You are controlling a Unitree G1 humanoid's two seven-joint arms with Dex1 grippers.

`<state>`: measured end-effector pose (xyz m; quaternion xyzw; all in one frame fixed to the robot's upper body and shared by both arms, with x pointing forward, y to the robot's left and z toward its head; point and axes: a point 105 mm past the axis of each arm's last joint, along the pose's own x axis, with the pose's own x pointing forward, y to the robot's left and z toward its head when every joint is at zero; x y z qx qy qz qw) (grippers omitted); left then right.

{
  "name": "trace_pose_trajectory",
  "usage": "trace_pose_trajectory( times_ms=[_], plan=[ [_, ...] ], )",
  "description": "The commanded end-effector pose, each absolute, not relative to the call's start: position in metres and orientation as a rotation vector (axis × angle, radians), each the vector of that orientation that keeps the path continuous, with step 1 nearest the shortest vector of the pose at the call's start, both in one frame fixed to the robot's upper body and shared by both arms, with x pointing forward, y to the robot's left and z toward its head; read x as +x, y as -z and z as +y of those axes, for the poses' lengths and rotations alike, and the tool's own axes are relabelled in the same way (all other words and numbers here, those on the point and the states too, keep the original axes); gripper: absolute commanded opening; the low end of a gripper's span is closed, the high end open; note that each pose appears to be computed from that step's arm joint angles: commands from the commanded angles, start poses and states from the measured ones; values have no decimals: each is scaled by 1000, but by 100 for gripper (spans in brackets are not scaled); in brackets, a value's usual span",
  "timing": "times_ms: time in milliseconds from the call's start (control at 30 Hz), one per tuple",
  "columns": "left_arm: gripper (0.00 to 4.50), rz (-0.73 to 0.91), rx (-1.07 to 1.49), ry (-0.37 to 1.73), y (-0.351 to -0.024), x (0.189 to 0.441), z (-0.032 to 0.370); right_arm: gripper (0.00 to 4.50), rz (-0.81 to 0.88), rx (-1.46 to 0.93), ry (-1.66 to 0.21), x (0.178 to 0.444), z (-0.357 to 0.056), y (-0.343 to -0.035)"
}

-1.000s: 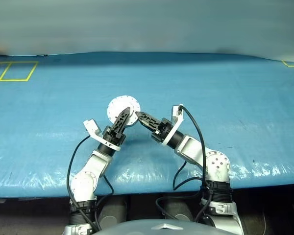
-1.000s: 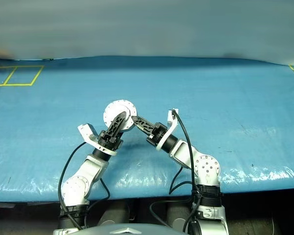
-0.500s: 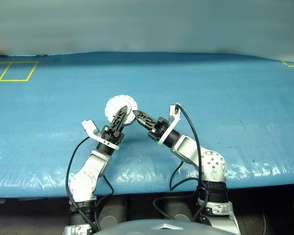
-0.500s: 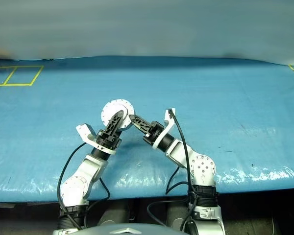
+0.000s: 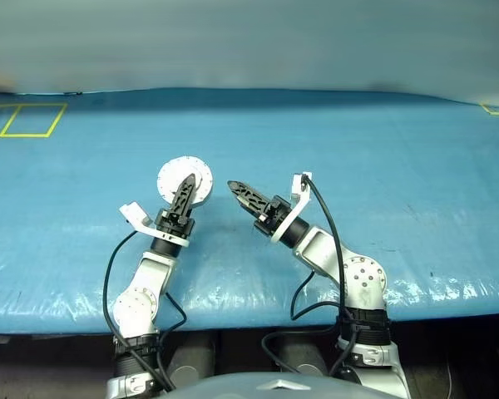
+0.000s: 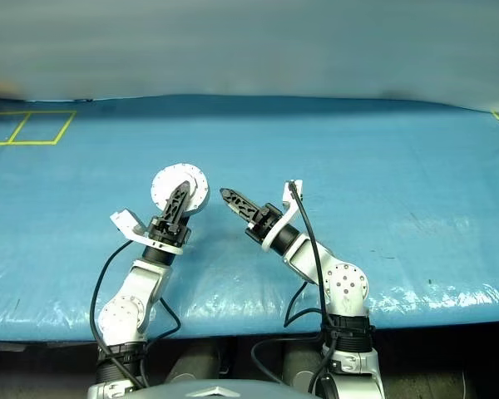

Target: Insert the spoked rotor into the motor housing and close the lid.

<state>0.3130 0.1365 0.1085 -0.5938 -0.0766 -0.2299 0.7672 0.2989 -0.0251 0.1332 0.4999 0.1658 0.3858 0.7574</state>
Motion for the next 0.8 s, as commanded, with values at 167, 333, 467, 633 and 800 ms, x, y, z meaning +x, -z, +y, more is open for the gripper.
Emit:
trace_pose_trajectory(
  times_ms=[167, 333, 467, 633, 800],
  plan=[
    [256, -197, -1126, 261, -100, 344, 176, 311, 281, 854, -708, 308, -42, -127],
    [256, -181, -1125, 166, -89, 358, 185, 311, 263, 831, -707, 306, -41, -127],
    [256, -72, -1072, 75, -66, 366, 187, 311, 280, 813, -690, 306, -40, -121],
    [256, -58, -1080, 29, -60, 366, 195, 311, 328, 783, -644, 306, -40, -108],
    [415, -3, -1023, -40, -49, 362, 207, 316, 345, 788, -649, 305, -37, -104]
  ],
)
